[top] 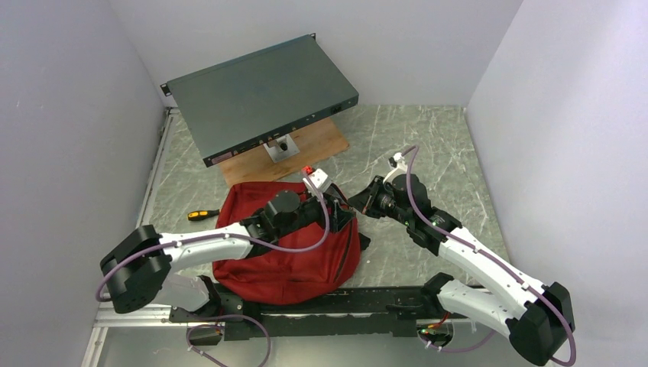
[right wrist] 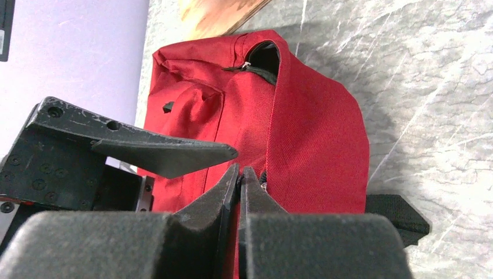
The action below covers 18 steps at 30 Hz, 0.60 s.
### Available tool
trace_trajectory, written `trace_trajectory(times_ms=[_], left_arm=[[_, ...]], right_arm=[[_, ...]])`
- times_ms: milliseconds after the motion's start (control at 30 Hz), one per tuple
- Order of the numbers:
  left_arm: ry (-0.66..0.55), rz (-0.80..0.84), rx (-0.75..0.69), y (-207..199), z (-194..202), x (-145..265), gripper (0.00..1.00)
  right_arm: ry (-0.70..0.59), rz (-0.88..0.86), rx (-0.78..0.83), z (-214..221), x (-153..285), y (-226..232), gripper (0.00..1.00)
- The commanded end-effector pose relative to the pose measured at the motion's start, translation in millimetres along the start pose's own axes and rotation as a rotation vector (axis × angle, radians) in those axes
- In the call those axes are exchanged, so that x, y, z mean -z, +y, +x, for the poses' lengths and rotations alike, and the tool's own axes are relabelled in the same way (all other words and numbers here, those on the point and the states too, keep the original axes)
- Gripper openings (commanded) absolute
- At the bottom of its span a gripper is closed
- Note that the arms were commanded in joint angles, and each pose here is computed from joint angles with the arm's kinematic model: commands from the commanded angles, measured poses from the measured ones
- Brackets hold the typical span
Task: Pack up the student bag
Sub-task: Zip the student bag at the center of the board.
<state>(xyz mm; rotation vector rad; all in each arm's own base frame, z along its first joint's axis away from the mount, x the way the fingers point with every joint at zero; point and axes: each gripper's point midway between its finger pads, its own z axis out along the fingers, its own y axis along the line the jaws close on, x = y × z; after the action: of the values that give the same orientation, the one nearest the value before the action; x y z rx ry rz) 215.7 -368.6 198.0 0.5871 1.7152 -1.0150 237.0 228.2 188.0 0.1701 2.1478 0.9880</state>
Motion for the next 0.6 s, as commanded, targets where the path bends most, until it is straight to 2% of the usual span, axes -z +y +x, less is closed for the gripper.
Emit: trace_trajectory(times_ms=[0, 200, 433, 500, 567], left_arm=[[-0.134, 0.019, -0.038, -2.8, -29.0, -16.6, 0.70], [-0.103, 0.008, -0.065, 1.8, -19.7, -36.9, 0.57], [-0.167, -0.057, -0.051, 14.4, -27.9, -40.1, 0.42], [-0.180, -0.079, -0.044, 18.0, -29.9, -39.8, 0.34], [-0.179, -0.106, -0.041, 22.8, -30.2, -40.3, 0.27]], right_arm=[[-0.078, -0.113, -0.051, -28.9, 10.5, 38.6, 0.05], [-0.092, -0.114, -0.083, -31.9, 12.7, 40.3, 0.09], [-0.050, -0.109, -0.063, -26.4, 8.7, 40.6, 0.14], [-0.026, -0.109, -0.029, -21.0, 7.8, 38.4, 0.21], [-0.002, -0.097, 0.020, -16.6, 6.9, 34.5, 0.35]])
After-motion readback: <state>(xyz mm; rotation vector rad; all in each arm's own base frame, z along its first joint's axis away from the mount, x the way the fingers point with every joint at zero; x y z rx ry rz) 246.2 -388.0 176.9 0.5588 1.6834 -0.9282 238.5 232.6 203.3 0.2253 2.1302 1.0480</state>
